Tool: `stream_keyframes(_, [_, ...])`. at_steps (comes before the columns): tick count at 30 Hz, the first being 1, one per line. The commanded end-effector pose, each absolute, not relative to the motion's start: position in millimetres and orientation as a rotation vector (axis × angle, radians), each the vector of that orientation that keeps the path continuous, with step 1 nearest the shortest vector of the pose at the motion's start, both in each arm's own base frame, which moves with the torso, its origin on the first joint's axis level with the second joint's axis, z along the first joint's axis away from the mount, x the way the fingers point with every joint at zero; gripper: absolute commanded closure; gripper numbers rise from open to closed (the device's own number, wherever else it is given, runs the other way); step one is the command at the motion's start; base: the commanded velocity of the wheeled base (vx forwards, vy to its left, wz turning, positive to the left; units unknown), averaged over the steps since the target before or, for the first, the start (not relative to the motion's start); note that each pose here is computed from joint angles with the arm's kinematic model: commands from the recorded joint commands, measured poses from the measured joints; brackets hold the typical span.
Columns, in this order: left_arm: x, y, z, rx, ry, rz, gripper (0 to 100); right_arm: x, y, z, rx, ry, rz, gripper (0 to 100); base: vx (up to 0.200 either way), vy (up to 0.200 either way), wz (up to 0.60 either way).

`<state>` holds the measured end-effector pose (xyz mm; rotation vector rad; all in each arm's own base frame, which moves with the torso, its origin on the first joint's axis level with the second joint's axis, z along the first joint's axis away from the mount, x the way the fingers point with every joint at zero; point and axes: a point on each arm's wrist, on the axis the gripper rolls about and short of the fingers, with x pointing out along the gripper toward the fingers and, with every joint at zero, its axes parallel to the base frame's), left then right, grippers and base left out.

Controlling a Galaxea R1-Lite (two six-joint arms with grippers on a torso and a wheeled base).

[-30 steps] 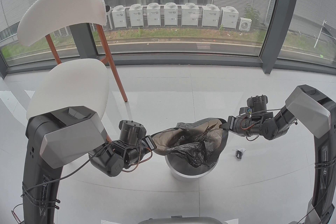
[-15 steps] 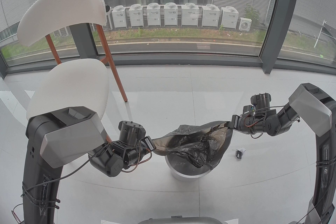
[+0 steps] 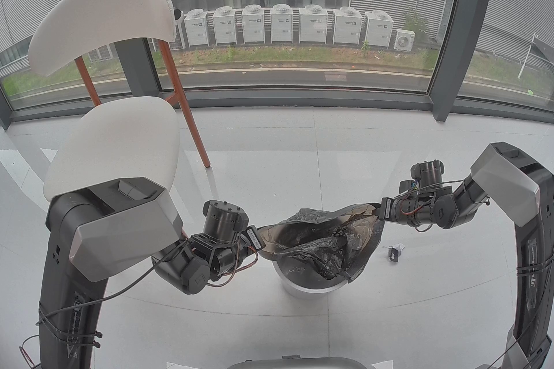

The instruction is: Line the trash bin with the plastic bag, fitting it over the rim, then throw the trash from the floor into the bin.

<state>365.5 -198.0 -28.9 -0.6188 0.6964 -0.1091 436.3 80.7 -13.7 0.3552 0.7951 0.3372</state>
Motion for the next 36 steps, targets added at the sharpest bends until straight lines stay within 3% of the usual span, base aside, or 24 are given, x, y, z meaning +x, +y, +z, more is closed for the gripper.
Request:
stream_keyframes(1, [366,-199,-36,-0.612,0.706,-0.1,100,436,80,-17,0.355,0.803,0.334,100,0.0,0.0,0.0])
stream_keyframes(15, [363,-199,-43,-0.595,0.767,-0.079,100,422,78,-3,0.348,0.908,0.286,100,0.0,0.0,0.0])
stream_keyframes(28, [369,-204,10,-0.623,0.712,-0.114,100,415,88,31,0.342,0.876,0.317,100,0.0,0.0,0.0])
stream_keyframes(36, [363,-202,17,-0.612,0.748,-0.11,100,404,95,50,0.332,0.94,0.322,100,0.0,0.0,0.0])
